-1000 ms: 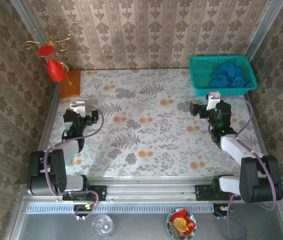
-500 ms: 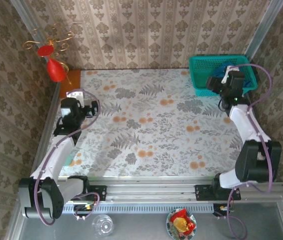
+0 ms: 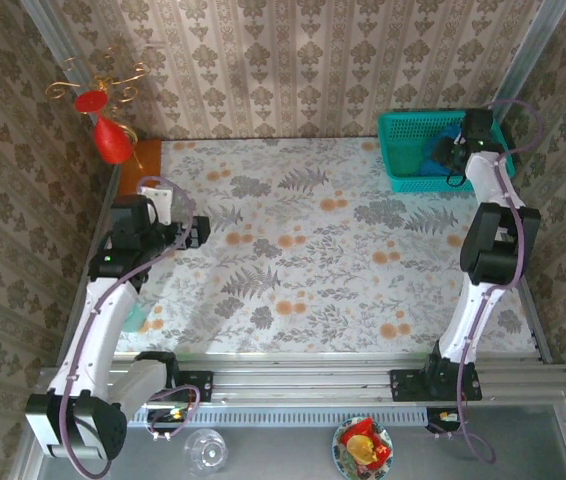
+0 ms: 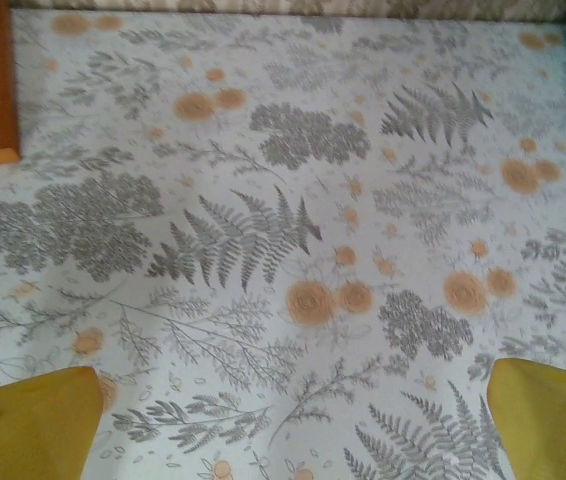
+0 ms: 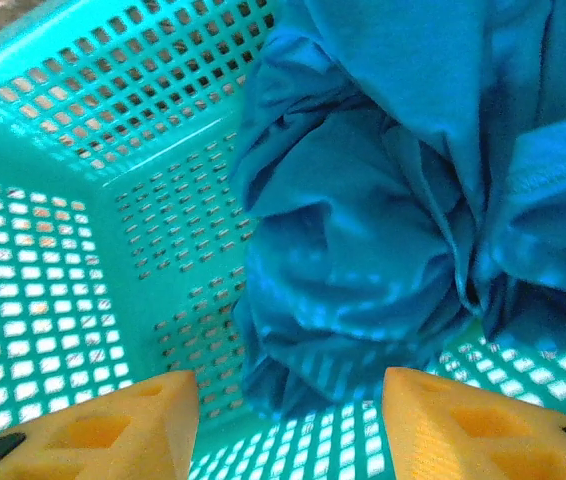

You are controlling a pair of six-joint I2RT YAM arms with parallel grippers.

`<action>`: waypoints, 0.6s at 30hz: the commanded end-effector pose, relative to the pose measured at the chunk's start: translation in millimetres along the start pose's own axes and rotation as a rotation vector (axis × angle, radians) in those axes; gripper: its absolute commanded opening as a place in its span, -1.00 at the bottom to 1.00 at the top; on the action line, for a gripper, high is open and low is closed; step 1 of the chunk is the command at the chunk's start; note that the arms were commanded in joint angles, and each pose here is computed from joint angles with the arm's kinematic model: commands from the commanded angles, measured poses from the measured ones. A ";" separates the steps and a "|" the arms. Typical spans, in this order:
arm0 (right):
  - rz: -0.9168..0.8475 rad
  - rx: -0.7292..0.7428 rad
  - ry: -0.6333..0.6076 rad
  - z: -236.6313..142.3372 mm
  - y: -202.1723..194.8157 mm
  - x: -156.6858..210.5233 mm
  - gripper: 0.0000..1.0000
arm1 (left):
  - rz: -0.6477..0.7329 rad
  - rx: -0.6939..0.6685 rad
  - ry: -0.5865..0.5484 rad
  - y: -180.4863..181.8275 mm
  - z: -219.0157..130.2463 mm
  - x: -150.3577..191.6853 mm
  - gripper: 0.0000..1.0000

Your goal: Fold the inside-out t-shirt

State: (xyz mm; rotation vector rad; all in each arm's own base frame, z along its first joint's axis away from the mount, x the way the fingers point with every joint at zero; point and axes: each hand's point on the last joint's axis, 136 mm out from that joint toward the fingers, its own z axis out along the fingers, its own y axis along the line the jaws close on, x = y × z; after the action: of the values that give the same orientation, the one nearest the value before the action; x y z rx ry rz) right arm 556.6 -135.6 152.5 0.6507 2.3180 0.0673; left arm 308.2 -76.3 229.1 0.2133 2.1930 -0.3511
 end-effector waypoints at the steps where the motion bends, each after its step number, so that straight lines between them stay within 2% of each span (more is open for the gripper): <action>1: 0.046 0.080 0.100 17.5 -14.7 12.8 0.07 | 0.041 0.037 0.093 -2.8 8.9 27.2 0.99; 11: 0.008 0.195 0.049 50.9 -30.1 -20.0 0.05 | 0.052 0.021 0.124 3.2 15.2 34.8 0.96; 18: 0.015 0.167 0.021 65.2 -25.9 -33.5 -0.07 | 0.071 0.016 0.121 3.5 14.1 38.0 0.97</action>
State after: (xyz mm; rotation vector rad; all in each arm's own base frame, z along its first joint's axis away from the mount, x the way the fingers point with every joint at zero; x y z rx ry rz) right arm 612.3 -177.3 130.5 0.7300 2.3245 -0.0838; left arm 302.0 -76.3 189.3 0.2886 2.3062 -0.3319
